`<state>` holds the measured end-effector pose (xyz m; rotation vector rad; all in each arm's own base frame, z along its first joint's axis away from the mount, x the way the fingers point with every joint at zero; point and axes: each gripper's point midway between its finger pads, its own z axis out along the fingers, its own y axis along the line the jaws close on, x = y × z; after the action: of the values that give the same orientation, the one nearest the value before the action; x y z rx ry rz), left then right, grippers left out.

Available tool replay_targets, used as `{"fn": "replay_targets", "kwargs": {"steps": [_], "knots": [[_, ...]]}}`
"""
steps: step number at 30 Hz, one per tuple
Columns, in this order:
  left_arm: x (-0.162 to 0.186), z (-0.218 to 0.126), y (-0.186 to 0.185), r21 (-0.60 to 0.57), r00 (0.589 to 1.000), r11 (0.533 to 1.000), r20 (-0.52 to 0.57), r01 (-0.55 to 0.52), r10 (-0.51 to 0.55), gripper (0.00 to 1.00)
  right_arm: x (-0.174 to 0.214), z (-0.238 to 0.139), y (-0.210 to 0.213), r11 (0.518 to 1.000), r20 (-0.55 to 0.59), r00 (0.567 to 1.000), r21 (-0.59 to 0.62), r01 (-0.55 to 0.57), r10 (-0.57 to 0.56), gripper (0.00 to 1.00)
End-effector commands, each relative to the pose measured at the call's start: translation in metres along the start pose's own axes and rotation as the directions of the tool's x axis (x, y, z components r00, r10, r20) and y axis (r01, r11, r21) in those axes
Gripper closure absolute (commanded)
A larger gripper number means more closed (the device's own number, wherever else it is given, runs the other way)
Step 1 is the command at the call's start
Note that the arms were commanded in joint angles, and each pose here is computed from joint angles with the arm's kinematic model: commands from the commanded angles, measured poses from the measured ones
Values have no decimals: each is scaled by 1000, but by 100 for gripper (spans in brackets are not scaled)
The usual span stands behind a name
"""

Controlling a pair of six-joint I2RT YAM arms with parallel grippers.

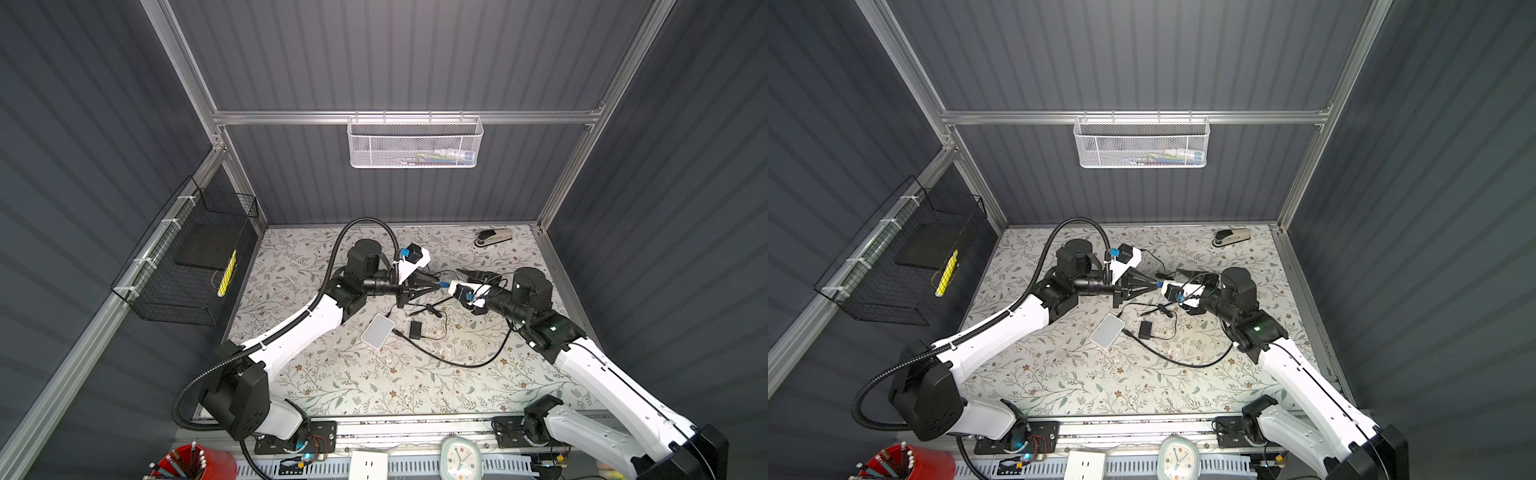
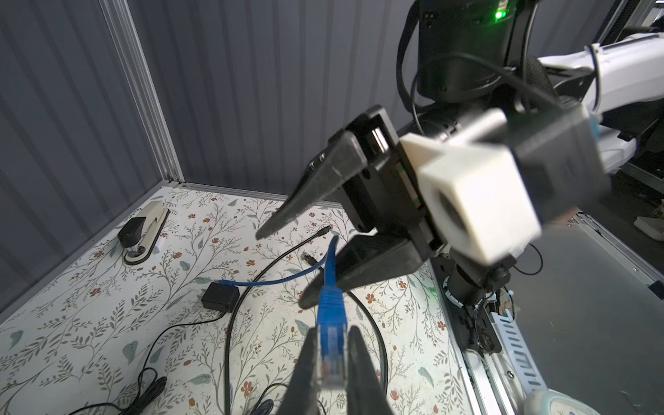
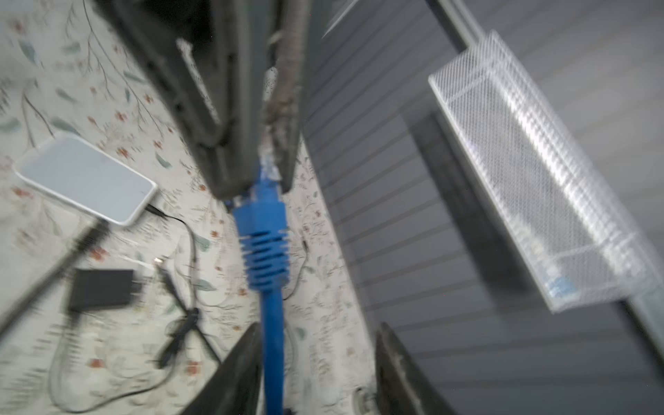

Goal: Insert the plug into the switch port

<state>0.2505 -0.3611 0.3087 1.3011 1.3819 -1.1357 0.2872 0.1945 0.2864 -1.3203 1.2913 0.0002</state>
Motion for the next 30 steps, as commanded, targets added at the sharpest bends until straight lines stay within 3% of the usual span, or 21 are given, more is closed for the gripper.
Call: {"fn": "replay_targets", "kwargs": {"steps": [1,3,5,9,11,14,18,22,26,30], "knots": [[-11,-10,5,1,998,998,-6,-63,63,94,-30,-38,-7,937,60,940,-130,-325,335,32],[-15,-14,7,4,997,997,-4,-83,83,94,-45,-58,-10,832,74,846,-245,-497,527,26],[-19,-16,5,23,995,995,2,-101,101,94,-65,-72,-16,733,104,748,-327,-597,656,20],[-30,-14,-2,95,993,989,22,-115,113,94,-105,-86,-21,674,247,661,-515,-529,708,19],[-35,-13,-3,116,994,987,30,-112,109,94,-111,-85,-24,686,306,650,-551,-474,695,18],[-40,-13,-5,137,994,984,42,-111,106,94,-97,-70,-32,689,313,655,-565,-454,688,22],[-40,-14,-7,145,994,984,44,-106,101,94,-75,-45,-45,614,240,633,-630,-475,736,30],[-39,-16,-10,135,994,985,45,-107,102,94,-65,-26,-37,618,203,654,-607,-500,729,26],[-39,-17,-12,137,994,985,51,-100,94,94,-58,-7,-12,631,157,715,-622,-464,681,22],[-38,-18,-13,139,995,986,50,-95,89,94,-59,3,-2,727,233,774,-571,-380,588,19]]}}
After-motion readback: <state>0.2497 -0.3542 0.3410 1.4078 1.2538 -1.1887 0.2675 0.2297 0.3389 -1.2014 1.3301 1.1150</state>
